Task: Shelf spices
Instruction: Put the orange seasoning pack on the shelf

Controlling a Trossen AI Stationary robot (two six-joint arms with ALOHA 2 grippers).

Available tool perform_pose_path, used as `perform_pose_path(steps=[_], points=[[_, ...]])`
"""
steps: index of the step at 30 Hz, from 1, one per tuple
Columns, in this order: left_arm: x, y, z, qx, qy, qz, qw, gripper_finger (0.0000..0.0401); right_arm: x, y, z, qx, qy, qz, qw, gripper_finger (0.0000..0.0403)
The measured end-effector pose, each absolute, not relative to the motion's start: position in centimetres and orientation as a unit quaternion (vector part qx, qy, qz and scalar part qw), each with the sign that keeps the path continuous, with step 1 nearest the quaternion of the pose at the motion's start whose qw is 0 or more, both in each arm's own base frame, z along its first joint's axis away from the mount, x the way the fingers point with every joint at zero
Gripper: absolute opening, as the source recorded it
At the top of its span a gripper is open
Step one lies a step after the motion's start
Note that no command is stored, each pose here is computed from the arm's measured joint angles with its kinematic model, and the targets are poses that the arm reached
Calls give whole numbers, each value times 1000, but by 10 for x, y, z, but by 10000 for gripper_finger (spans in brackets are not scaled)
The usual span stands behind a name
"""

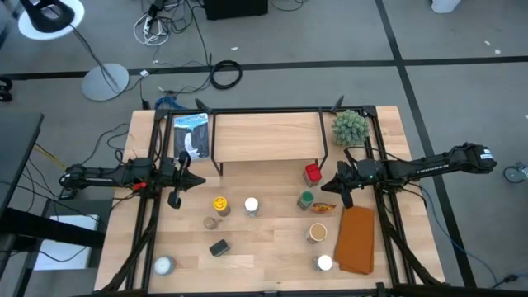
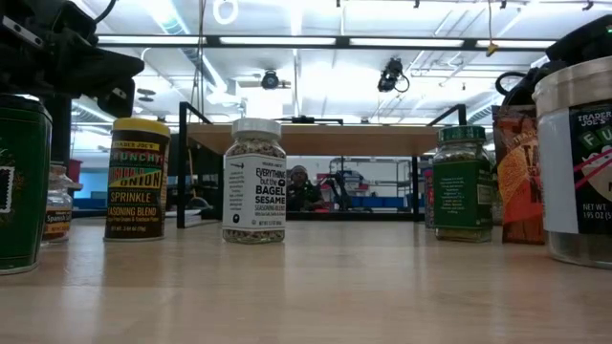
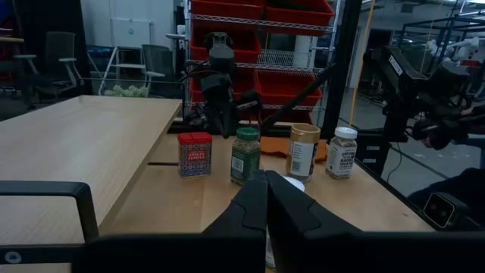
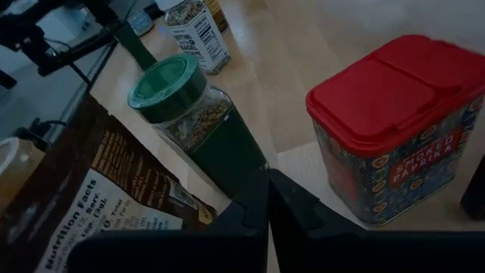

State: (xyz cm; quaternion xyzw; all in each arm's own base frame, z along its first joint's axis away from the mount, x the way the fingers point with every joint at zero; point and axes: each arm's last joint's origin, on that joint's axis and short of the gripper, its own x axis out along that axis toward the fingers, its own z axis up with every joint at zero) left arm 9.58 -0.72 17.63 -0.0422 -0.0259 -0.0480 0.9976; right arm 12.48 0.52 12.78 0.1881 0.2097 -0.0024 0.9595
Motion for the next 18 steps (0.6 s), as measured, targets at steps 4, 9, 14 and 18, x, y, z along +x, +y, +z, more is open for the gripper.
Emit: perform_pose_path(steps=[4,9,14,18], points=[[96,-7,176,-42,-26,-48,998,7,125,5,128,189,211,-11,959,7],[96,-7,176,-42,-26,-48,998,7,128,5,143,191,242,-18,951,7],[96,-7,176,-42,-26,-48,998,7,128,5,170,184,285,-28,940,3],[96,-7,176,-42,-26,-48,998,7,125,5,197,178,315,-40,931,2]])
